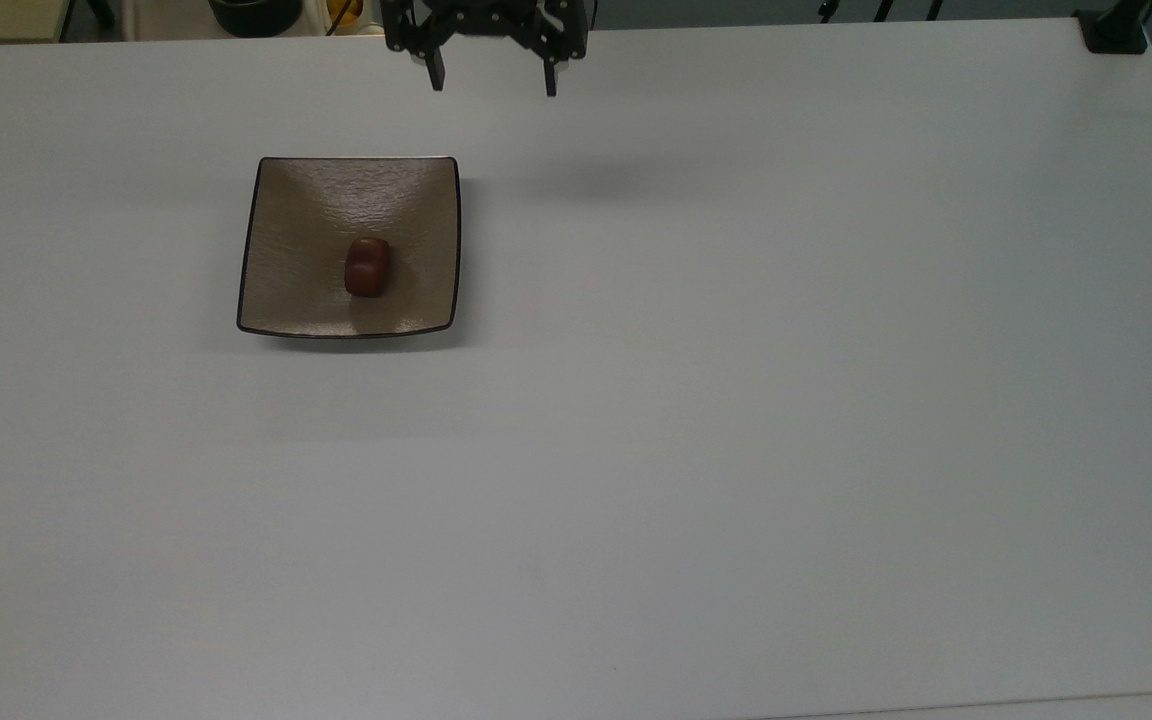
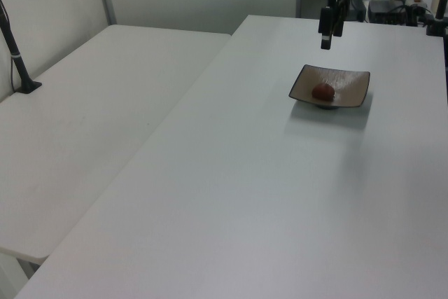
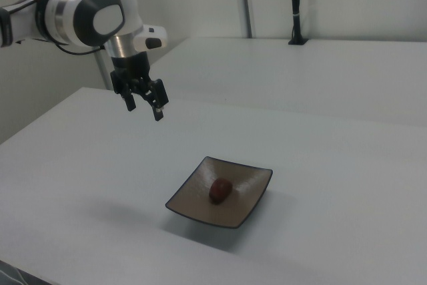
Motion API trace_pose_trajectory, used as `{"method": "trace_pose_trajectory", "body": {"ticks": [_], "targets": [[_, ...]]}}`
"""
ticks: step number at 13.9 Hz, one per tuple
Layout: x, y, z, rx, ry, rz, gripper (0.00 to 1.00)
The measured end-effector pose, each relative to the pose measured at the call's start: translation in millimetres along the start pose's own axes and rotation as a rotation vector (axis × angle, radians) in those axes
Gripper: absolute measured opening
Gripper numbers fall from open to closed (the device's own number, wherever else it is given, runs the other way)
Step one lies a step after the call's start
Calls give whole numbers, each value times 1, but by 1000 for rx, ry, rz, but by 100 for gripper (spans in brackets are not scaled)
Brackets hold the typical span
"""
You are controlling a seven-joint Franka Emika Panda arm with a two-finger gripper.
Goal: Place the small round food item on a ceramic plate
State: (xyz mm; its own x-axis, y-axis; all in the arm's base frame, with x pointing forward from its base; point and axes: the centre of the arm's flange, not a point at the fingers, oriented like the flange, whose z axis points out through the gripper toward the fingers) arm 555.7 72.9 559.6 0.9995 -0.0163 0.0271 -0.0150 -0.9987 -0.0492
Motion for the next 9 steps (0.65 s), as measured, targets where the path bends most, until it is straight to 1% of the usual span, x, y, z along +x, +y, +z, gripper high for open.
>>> {"method": "trace_pose_trajectory", "body": {"ticks": [2,6,9], "targets": [[-4,-2,-6,1,9,-5,100],[-5,3,-1,-1,-1,3,100],[-5,5,-1,-32,4,-5,100]]}}
